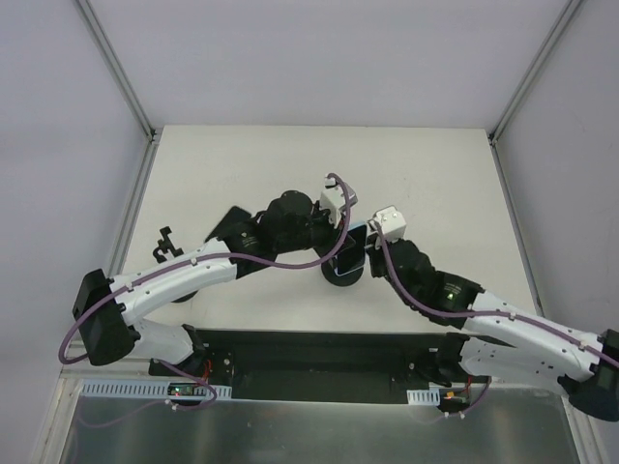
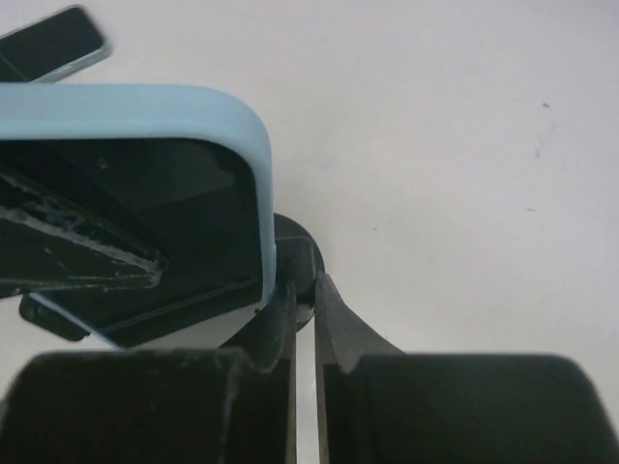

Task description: Place the phone on the phone stand

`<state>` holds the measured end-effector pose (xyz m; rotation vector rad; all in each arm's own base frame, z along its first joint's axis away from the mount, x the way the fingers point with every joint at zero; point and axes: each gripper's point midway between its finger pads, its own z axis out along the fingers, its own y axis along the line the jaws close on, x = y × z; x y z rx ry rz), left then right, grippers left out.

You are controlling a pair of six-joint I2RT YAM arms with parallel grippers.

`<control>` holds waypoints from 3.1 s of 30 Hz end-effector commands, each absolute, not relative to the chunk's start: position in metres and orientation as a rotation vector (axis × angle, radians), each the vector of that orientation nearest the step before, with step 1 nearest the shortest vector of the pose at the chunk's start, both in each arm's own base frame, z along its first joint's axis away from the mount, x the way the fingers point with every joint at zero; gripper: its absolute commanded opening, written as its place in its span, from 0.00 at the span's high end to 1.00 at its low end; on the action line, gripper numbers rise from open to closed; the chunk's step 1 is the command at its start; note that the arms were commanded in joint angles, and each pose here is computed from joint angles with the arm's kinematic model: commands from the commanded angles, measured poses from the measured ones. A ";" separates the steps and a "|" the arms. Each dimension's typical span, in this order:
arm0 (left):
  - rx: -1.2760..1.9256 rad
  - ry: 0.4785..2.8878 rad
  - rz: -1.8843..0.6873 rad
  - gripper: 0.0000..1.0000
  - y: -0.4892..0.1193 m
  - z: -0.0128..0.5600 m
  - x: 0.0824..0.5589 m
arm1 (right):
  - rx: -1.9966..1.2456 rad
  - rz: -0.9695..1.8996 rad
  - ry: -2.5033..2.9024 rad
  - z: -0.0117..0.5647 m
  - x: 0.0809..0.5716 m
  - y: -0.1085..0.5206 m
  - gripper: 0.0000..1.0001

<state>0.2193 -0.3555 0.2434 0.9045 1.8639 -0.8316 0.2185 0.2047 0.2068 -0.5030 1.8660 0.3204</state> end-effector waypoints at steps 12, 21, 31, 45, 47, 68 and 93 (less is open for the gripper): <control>0.296 1.924 -0.209 1.00 -0.314 0.206 0.326 | 0.005 0.262 1.723 0.268 0.206 0.235 1.00; 0.424 1.908 -0.406 1.00 -0.336 0.196 0.298 | -0.071 0.231 1.742 0.261 0.194 0.235 1.00; 0.795 1.758 -0.805 1.00 -0.337 0.213 0.231 | -0.747 0.693 1.795 0.234 0.169 0.232 0.18; 1.195 1.628 -1.224 1.00 -0.325 0.244 0.183 | -1.123 1.055 1.720 0.199 0.190 0.273 0.16; 1.235 1.599 -1.272 1.00 -0.329 0.249 0.180 | -1.144 1.040 1.697 0.202 0.196 0.276 0.16; 1.054 1.561 -0.787 1.00 -0.331 0.230 0.260 | -0.539 0.946 1.900 0.195 0.221 0.282 1.00; 0.543 1.733 -0.778 0.03 -0.248 0.330 0.230 | -0.401 0.796 2.114 0.212 0.178 0.243 0.03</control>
